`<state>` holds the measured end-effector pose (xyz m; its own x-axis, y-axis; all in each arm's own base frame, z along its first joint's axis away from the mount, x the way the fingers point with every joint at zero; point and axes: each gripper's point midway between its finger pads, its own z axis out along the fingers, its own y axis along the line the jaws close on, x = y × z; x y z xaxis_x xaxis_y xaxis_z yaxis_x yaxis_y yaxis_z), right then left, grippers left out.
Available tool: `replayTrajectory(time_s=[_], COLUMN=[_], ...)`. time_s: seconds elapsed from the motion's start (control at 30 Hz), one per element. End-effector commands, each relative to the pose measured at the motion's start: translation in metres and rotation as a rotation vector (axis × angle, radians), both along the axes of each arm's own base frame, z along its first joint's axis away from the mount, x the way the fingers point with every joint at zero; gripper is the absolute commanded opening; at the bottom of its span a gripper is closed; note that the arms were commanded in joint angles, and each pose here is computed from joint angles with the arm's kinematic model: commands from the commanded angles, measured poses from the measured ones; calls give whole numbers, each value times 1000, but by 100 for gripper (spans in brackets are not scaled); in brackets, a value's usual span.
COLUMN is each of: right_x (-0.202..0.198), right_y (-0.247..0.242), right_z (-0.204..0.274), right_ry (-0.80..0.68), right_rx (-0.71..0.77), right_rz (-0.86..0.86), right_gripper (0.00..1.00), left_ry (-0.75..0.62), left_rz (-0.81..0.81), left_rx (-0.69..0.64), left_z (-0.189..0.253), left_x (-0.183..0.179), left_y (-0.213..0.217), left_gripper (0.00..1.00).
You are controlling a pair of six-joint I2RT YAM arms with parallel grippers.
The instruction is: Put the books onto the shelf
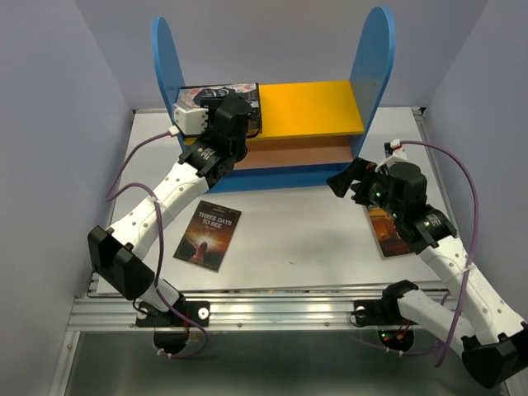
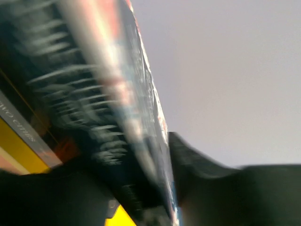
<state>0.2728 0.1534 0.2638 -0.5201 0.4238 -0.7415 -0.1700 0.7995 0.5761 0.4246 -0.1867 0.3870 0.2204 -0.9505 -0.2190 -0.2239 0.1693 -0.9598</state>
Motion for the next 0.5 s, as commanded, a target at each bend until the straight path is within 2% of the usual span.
replayTrajectory(time_s=[0.0,0.03,0.2,0.37,0.47], right_x=[4,4,5,19,13], right_y=[3,3,24,47,88], right_z=[22,22,32,44,47], right_ry=[-56,-55,-80,-81,-99], right_rx=[13,13,18,9,38], right_rz=[13,15,142,263,447], right_gripper=[100,100,100,100,100], left_ry=[-96,-95,-83,-56,-34], left_rz=[34,31,-13,-66,-121], left_rx=[-80,-81,-72,-40,-11], left_z=[44,44,42,39,34], left_x=[-11,-11,-16,-20,-24], left_y=[17,17,13,7,1], left_gripper=[69,76,94,99,99])
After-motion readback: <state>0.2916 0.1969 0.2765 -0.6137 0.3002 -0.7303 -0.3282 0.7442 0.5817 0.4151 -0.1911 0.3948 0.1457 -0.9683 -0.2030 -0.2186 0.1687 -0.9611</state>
